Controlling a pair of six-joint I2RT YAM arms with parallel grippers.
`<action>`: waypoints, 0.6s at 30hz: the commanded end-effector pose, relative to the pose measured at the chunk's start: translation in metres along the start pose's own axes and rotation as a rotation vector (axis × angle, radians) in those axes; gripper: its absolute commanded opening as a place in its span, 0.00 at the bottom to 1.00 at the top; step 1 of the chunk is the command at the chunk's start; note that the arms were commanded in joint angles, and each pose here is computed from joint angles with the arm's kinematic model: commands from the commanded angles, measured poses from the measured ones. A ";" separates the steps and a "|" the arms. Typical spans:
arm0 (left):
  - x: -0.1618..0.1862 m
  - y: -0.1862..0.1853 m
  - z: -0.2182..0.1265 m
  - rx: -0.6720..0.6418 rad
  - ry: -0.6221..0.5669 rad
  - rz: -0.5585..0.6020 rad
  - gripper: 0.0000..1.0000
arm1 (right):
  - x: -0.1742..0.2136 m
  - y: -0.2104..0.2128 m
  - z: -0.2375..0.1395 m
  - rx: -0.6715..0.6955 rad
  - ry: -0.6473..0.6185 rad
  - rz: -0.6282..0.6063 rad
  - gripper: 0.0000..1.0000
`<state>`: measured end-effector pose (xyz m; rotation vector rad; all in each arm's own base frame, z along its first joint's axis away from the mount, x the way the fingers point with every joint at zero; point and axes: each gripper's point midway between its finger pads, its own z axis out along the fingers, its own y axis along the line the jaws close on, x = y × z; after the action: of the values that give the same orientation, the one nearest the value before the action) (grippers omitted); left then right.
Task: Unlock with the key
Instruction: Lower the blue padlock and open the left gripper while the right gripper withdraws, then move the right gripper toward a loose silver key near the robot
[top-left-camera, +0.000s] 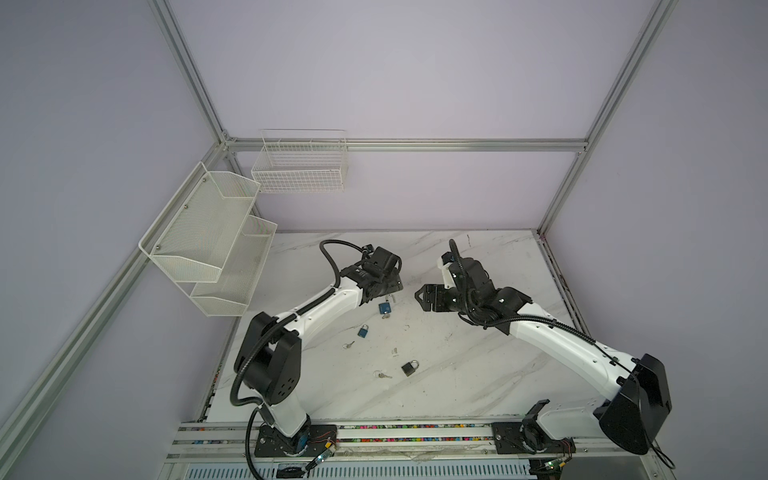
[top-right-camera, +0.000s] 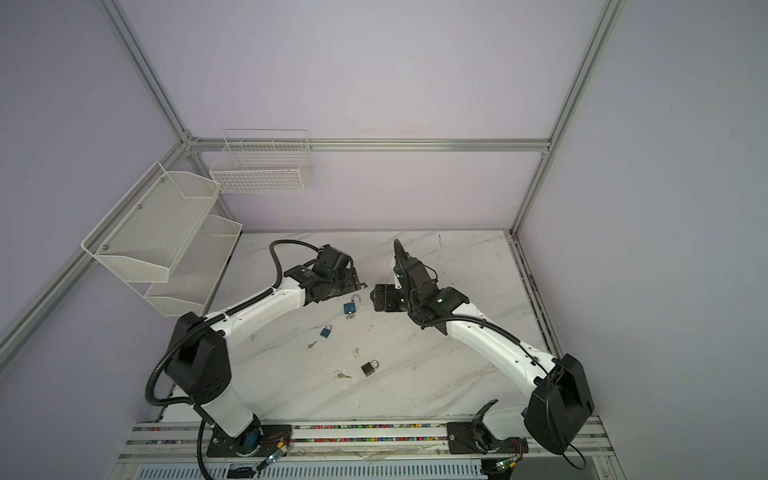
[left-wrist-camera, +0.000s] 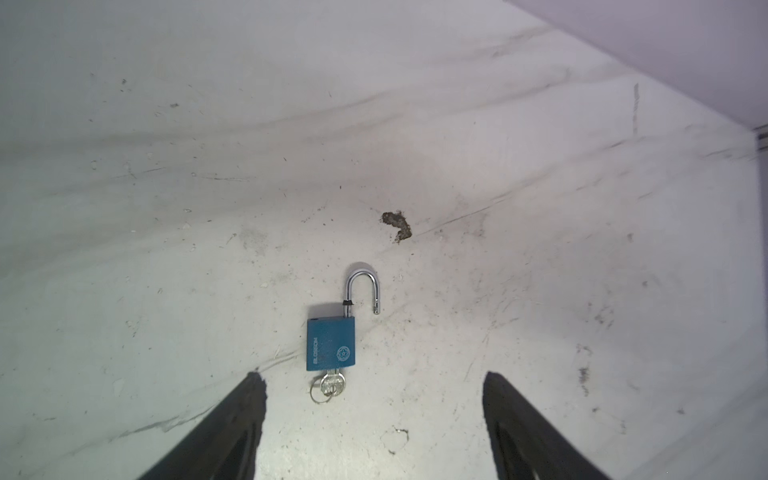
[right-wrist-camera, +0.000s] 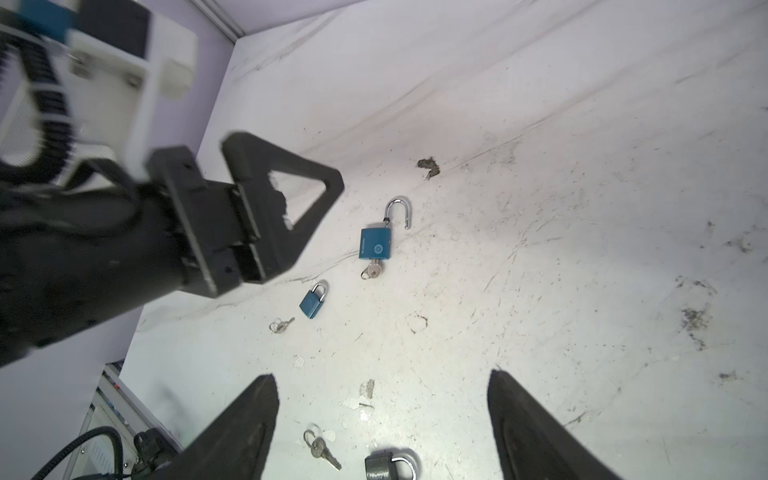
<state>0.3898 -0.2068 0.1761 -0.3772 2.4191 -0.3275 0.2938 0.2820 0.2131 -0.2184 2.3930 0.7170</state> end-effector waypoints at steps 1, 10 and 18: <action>0.003 0.023 -0.024 0.012 -0.028 -0.019 0.92 | 0.028 0.005 0.009 0.065 0.079 -0.034 0.82; 0.008 0.072 -0.095 0.080 -0.121 -0.001 1.00 | 0.102 0.042 0.031 0.147 0.181 -0.041 0.81; 0.018 0.102 -0.130 0.094 -0.142 0.010 1.00 | 0.160 0.069 0.057 0.217 0.205 -0.009 0.81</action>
<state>0.2860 -0.1056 0.2447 -0.3874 2.2088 -0.4212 0.1748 0.3683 0.1131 -0.3573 2.6491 0.4889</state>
